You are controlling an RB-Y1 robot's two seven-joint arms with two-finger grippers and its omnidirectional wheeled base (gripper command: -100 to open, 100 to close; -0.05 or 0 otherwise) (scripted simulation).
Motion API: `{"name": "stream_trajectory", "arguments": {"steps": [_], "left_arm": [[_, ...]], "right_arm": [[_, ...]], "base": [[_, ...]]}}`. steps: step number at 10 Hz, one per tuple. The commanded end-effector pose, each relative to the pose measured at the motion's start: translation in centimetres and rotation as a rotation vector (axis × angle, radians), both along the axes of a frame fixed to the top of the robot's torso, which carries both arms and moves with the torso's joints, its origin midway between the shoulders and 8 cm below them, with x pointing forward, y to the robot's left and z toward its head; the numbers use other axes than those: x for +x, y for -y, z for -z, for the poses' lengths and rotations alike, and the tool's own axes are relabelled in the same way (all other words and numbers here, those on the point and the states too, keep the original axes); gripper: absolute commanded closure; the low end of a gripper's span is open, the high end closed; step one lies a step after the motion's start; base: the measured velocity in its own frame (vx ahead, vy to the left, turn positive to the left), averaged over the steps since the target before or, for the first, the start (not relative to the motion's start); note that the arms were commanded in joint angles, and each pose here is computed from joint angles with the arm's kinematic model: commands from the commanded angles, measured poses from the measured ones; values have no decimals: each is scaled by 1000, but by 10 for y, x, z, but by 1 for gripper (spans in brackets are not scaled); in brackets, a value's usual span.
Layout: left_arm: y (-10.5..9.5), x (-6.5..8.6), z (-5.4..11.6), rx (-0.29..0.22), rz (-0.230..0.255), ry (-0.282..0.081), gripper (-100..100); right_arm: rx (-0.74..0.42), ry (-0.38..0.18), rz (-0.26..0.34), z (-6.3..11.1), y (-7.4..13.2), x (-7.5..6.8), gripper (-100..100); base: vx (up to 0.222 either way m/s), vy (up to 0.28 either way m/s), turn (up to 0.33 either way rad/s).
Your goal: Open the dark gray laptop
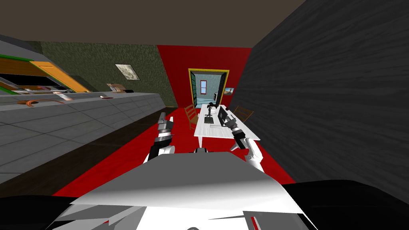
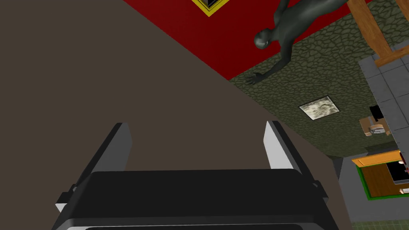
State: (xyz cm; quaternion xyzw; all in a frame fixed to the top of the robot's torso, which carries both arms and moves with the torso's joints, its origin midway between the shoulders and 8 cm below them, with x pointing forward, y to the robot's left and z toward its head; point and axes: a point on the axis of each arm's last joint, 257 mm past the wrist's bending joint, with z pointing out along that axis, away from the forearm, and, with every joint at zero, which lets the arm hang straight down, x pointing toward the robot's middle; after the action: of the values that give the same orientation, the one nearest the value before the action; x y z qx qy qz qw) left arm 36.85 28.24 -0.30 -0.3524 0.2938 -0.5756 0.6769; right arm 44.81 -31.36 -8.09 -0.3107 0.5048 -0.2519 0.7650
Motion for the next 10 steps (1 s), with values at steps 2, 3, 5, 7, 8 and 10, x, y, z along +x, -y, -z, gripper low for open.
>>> {"name": "stream_trajectory", "arguments": {"steps": [2,3,5,7,8,10], "left_arm": [[0,0,0,0,0,0,0],[0,0,0,0,0,0,0],[0,0,0,0,0,0,0],[0,0,0,0,0,0,0],[0,0,0,0,0,0,0],[0,0,0,0,0,0,0]], "right_arm": [[-174,-11,82,12,21,9,-100],[-247,-22,123,18,35,15,-100],[-343,-35,168,26,48,20,-100],[-439,-49,210,33,63,25,-100],[-460,-47,215,33,63,25,-100],[-553,-60,255,39,77,29,-100]], "base": [[12,38,24],[11,41,32],[11,37,23],[6,33,29],[6,27,14],[9,16,11]]}}
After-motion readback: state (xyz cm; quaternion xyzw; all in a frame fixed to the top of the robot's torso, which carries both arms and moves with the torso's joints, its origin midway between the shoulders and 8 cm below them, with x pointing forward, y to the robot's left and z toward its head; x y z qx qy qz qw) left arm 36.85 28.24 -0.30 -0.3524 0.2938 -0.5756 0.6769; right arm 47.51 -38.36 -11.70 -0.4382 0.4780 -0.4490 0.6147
